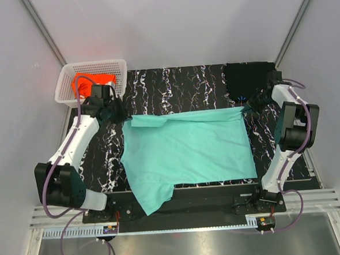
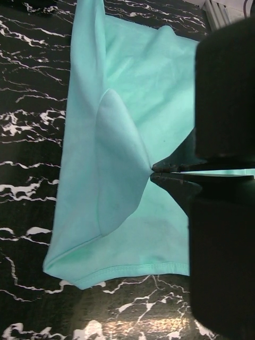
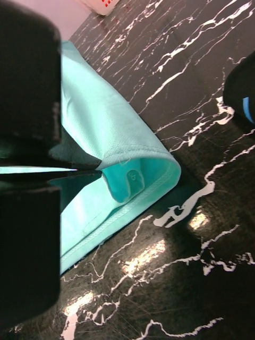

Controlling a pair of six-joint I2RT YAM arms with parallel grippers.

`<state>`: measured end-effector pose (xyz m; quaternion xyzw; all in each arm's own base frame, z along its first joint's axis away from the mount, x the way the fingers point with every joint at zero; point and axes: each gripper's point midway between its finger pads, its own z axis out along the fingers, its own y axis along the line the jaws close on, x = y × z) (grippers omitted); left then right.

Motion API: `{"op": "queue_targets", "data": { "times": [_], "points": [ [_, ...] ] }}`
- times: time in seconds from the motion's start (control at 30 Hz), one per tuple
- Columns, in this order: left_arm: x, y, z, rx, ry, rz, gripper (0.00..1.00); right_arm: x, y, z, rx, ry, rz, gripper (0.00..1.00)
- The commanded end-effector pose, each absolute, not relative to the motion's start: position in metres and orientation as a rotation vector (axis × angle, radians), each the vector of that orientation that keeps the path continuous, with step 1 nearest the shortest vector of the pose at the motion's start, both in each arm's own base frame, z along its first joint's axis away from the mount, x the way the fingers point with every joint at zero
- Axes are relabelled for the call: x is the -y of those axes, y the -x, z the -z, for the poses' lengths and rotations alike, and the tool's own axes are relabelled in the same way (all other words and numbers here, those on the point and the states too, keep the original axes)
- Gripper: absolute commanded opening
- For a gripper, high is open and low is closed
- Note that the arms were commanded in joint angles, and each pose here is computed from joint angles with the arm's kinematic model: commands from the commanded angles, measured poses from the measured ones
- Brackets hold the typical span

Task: Fold and stack the t-shirts
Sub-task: Fold the tshirt

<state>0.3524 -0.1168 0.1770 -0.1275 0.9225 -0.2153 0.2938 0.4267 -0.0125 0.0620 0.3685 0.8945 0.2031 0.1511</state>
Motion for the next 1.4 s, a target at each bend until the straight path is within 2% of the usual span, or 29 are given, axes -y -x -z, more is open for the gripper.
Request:
{"op": "queue_targets", "data": {
  "times": [0.0,0.27,0.53,1.17,1.23,1.33,1.37],
  "points": [
    [0.112,-0.33,-0.179,-2.428,0.352,0.582,0.0,0.01,-0.427,-0.077,-2.55,-1.05,-0.62,0.0],
    [0.112,-0.285,-0.146,-2.495,0.417,0.614,0.0,0.002,-0.407,-0.076,-2.575,-1.034,-0.644,0.0],
    [0.117,-0.272,-0.134,-2.525,0.448,0.647,0.0,0.005,-0.398,-0.068,-2.6,-1.024,-0.601,0.0],
    [0.104,-0.257,-0.085,-2.659,0.48,0.53,0.0,0.005,-0.375,-0.048,-2.66,-1.04,-0.546,0.02],
    [0.102,-0.254,-0.081,-2.671,0.497,0.521,0.0,0.006,-0.371,-0.044,-2.669,-1.044,-0.53,0.04],
    [0.097,-0.253,-0.082,-2.667,0.499,0.502,0.01,0.005,-0.363,-0.038,-2.692,-1.051,-0.521,0.11],
    [0.095,-0.253,-0.084,-2.66,0.496,0.498,0.09,0.005,-0.362,-0.039,-2.69,-1.052,-0.519,0.14]
  ]
}}
